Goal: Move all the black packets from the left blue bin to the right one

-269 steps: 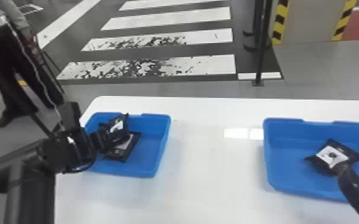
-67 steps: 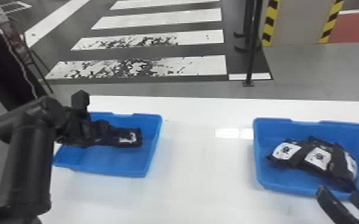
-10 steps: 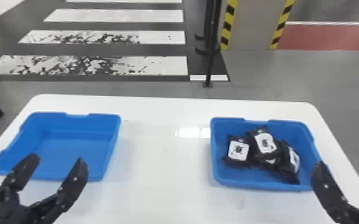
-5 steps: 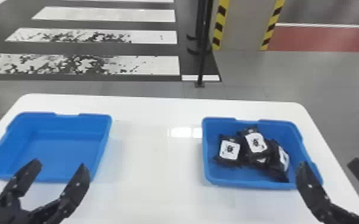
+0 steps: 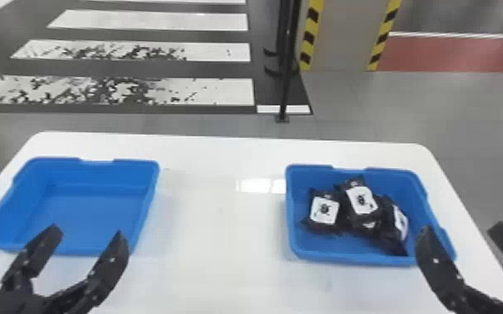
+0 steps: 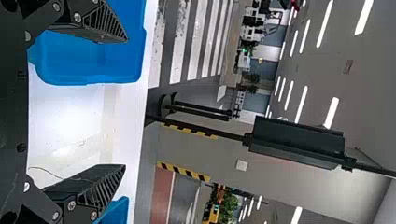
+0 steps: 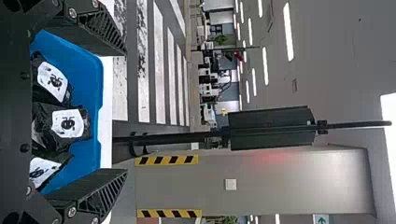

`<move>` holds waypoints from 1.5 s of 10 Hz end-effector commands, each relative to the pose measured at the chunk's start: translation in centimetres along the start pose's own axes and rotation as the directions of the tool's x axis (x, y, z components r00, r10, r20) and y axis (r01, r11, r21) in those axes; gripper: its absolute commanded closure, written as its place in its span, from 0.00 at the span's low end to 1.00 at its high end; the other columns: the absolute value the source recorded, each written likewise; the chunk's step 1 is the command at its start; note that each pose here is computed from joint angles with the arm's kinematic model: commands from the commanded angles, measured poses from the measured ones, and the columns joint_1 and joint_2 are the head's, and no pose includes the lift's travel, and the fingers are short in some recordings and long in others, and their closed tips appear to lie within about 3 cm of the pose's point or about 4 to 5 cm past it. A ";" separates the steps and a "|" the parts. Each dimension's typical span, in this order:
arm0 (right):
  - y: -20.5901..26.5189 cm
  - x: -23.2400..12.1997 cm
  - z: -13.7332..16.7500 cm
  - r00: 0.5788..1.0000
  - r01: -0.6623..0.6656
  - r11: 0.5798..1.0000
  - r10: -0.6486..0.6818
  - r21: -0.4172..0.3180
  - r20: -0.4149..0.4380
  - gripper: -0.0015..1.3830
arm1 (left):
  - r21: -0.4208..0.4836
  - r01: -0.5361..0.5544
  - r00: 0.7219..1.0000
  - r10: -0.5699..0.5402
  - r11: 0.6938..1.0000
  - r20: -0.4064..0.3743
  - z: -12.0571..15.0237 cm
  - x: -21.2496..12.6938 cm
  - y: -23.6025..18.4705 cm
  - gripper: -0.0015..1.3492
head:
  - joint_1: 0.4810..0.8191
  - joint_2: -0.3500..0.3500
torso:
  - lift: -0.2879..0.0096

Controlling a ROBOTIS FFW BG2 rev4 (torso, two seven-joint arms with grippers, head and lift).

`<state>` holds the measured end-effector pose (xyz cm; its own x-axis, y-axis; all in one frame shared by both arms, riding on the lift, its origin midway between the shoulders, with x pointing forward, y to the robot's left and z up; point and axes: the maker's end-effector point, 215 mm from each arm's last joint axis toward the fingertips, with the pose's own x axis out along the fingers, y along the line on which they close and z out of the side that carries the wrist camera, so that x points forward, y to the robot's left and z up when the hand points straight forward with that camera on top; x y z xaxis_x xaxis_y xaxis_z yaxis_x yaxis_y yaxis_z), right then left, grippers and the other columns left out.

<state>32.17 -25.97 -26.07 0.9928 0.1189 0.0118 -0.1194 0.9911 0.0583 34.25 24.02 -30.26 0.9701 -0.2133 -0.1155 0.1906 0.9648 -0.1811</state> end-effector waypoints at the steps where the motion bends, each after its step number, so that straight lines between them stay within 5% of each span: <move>1: 0.1 0.0 -0.1 1.000 -0.002 1.000 0.002 0.008 -0.001 0.10 | -0.007 -0.004 1.000 0.004 1.000 0.000 0.0 0.0 0.0 0.15 | 0.63 0.45 | 0.46; 15: 0.2 0.1 -0.8 1.000 -0.004 0.999 0.004 0.034 -0.011 0.10 | -0.014 -0.003 1.000 0.002 1.000 -0.016 -0.6 0.1 -0.1 0.15 | 0.63 0.45 | 0.46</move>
<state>32.22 -25.73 -26.84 0.9925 0.1226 0.0022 -0.1223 0.9882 0.0919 34.23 23.82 -30.79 0.9669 -0.2182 -0.1326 0.1912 0.9630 -0.1902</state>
